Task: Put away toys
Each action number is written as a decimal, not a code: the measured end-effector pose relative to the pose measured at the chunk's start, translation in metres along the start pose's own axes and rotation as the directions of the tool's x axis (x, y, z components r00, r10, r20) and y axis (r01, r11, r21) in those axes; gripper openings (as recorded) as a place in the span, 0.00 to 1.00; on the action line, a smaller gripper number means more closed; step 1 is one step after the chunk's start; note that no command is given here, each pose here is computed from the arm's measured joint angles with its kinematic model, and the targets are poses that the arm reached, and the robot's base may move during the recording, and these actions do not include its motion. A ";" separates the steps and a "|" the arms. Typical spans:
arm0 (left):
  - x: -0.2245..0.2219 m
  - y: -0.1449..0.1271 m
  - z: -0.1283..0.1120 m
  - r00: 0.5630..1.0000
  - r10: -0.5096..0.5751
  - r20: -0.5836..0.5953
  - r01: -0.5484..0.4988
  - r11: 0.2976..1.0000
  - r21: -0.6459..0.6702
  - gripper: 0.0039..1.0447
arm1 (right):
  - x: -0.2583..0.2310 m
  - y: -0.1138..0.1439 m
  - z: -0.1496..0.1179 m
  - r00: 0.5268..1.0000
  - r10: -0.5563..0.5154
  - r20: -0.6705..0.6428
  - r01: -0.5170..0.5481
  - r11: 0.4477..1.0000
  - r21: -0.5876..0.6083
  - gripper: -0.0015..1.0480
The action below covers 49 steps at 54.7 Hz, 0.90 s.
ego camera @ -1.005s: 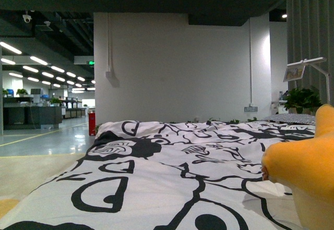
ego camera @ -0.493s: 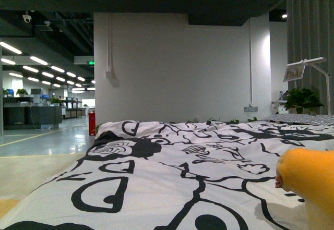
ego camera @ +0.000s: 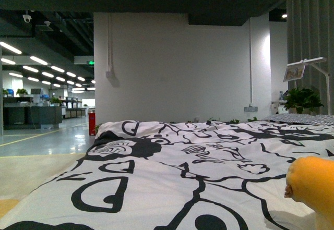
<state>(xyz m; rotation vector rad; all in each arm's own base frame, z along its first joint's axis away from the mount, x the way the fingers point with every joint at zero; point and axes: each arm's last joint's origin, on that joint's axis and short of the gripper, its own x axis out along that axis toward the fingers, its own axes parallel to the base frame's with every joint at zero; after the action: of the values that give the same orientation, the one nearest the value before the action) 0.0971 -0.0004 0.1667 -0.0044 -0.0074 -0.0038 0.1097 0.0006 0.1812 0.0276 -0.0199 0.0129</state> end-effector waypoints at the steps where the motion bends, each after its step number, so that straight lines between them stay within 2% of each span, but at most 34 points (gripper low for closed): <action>1: 0.000 0.000 0.000 1.000 0.000 0.000 0.000 1.000 0.000 0.94 | 0.000 0.000 0.000 1.000 0.000 0.000 0.000 1.000 0.000 0.07; 13: 0.000 0.000 0.000 1.000 0.000 0.000 0.000 1.000 0.000 0.94 | -0.009 0.000 -0.013 1.000 -0.006 -0.023 0.006 1.000 -0.003 0.07; 49: 0.000 0.000 0.000 1.000 0.000 0.000 0.000 1.000 0.000 0.94 | -0.013 0.000 -0.012 1.000 -0.006 -0.004 0.006 1.000 -0.011 0.07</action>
<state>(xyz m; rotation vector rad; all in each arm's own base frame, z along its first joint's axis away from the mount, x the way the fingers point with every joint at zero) 0.0971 -0.0004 0.1667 -0.0044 -0.0078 -0.0038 0.0971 0.0004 0.1687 0.0166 -0.0158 0.0070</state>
